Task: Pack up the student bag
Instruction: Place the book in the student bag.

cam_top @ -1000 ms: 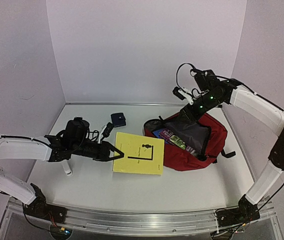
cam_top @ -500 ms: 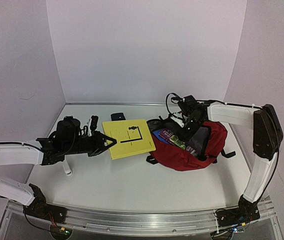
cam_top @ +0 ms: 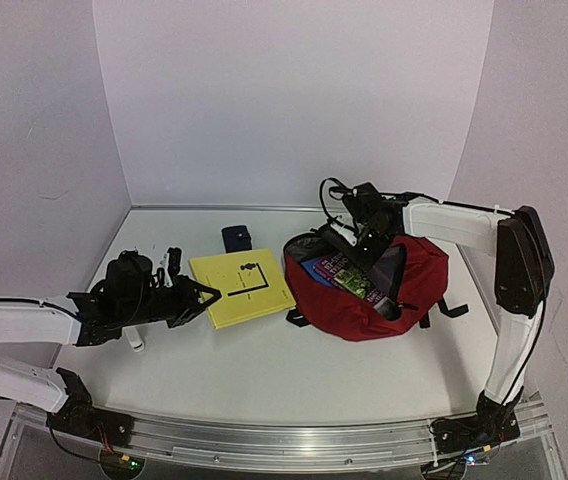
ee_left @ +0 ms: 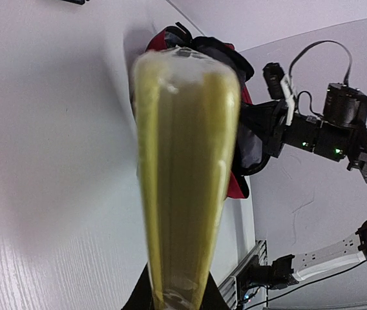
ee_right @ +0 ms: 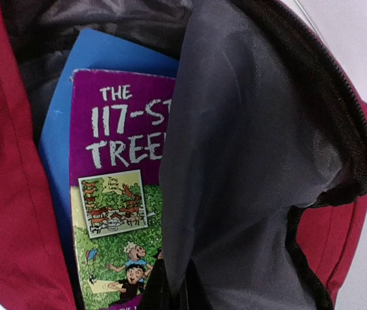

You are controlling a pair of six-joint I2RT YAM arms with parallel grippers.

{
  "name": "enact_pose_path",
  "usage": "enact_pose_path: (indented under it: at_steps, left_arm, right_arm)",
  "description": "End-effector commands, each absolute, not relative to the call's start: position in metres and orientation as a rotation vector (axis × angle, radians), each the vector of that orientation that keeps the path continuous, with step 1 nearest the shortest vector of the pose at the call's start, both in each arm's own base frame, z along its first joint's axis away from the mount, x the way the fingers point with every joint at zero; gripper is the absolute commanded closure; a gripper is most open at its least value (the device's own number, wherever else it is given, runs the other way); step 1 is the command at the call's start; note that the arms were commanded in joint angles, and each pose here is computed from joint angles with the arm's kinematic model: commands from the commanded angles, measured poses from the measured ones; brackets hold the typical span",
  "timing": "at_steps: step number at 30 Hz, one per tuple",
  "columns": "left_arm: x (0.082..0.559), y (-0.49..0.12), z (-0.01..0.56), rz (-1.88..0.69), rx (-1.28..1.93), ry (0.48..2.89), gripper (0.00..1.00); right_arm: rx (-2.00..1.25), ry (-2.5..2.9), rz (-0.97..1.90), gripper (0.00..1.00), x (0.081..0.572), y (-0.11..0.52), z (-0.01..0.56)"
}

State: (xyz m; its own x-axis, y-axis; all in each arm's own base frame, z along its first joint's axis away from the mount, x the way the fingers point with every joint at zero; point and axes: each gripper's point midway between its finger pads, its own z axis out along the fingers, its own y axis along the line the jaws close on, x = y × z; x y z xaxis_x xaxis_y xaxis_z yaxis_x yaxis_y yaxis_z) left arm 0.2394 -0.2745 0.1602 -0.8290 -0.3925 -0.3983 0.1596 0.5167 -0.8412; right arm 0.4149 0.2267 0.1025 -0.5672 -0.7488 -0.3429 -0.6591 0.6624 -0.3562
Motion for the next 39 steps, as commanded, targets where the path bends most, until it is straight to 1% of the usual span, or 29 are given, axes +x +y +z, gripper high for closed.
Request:
enact_pose_path:
  at_steps: [1, 7, 12, 21, 26, 33, 39]
  left_arm:
    - [0.25, -0.283, 0.219, -1.477, -0.173, 1.943, 1.0]
    - [0.253, -0.296, 0.224, -1.564, -0.147, 1.884, 1.0]
    - [0.262, -0.315, 0.228, -1.644, -0.126, 1.832, 1.0]
    - [0.284, -0.369, 0.239, -1.851, -0.062, 1.712, 1.0]
    - [0.294, -0.384, 0.243, -1.919, -0.064, 1.661, 1.0]
    - [0.308, -0.395, 0.241, -1.924, -0.114, 1.672, 1.0]
    - [0.328, -0.405, 0.22, -1.932, -0.252, 1.706, 1.0]
  right_arm:
    - [-0.974, 2.274, -0.018, 1.0, 0.417, 0.272, 0.186]
    - [-0.878, 2.234, 0.083, 1.0, 0.414, 0.278, 0.228]
    - [-0.821, 2.219, 0.152, 1.0, 0.417, 0.286, 0.245]
    - [-0.824, 2.241, 0.231, 1.0, 0.412, 0.296, 0.239]
    - [-0.83, 2.242, 0.242, 1.0, 0.41, 0.296, 0.239]
    - [-0.833, 2.254, 0.278, 1.0, 0.404, 0.298, 0.236]
    - [-0.843, 2.24, 0.38, 1.0, 0.394, 0.309, 0.245]
